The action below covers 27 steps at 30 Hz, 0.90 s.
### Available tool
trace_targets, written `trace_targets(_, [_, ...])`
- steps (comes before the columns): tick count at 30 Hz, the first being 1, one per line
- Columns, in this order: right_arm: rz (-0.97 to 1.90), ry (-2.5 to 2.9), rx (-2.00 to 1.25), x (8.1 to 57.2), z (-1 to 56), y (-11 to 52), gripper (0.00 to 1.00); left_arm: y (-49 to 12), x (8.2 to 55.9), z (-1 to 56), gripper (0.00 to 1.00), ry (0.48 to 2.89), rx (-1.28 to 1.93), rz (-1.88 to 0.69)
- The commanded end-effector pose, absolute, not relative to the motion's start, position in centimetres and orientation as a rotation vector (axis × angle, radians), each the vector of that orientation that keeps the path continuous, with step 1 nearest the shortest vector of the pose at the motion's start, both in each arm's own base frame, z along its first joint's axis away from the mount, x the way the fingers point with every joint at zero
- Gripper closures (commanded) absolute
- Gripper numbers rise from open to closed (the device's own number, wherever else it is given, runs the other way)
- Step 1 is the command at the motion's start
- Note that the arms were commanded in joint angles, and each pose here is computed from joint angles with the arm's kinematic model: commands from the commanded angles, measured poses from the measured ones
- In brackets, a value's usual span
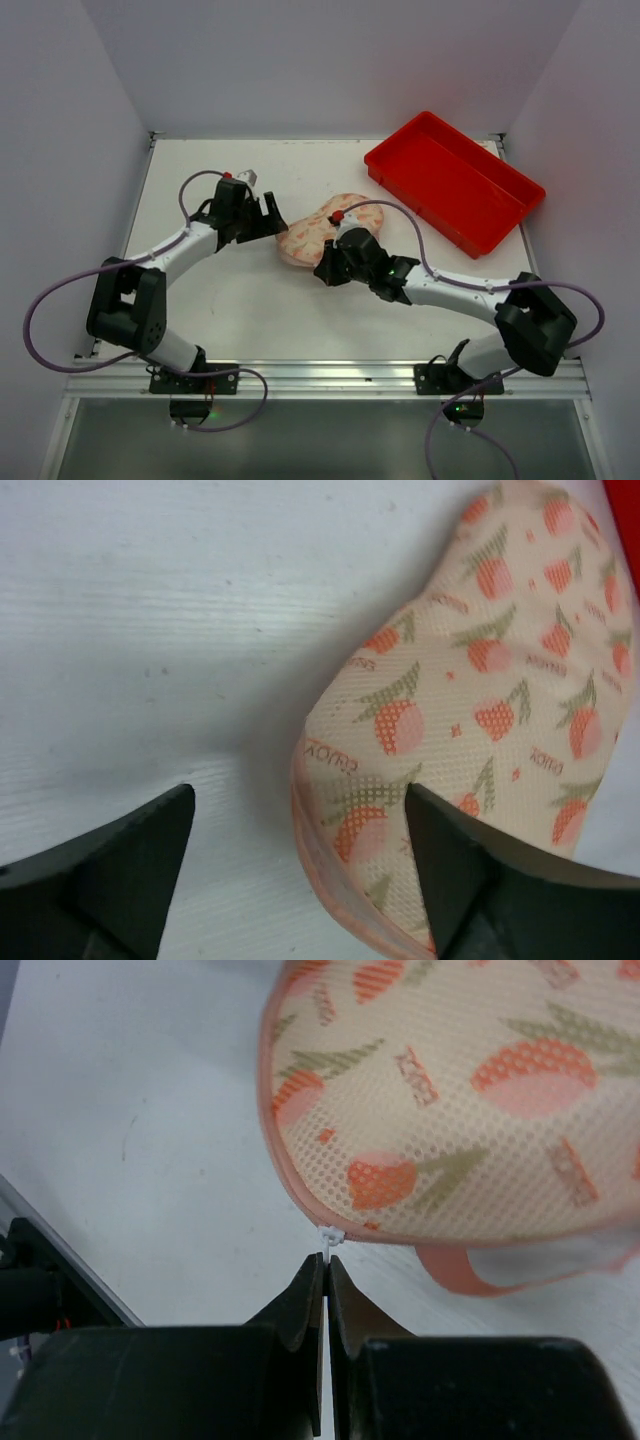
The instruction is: Unzip the laundry bag and remove the bra
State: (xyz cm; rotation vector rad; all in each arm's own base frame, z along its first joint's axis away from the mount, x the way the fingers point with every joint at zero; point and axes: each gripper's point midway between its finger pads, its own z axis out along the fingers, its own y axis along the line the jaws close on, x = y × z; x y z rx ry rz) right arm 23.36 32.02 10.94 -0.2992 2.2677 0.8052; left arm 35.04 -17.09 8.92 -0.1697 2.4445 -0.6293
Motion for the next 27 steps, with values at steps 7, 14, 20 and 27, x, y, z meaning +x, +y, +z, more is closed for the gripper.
trace_targets(7, [1.037,2.200,-0.335,25.3,14.3,41.3,1.00,-14.3,31.7,10.7,0.00,2.343,-0.448,-0.642])
trace_targets(14, [1.036,2.221,-0.353,25.5,13.0,42.5,1.00,-17.1,28.5,9.2,0.11,2.273,-0.607,-0.929])
trace_targets(20, [1.026,2.243,-0.349,25.2,11.8,42.2,1.00,-19.1,29.3,9.7,0.34,2.229,-0.598,-0.984])
trace_targets(27, [0.995,2.255,-0.357,24.4,11.3,40.6,1.00,-19.0,30.1,8.2,0.92,2.250,-0.616,-0.948])
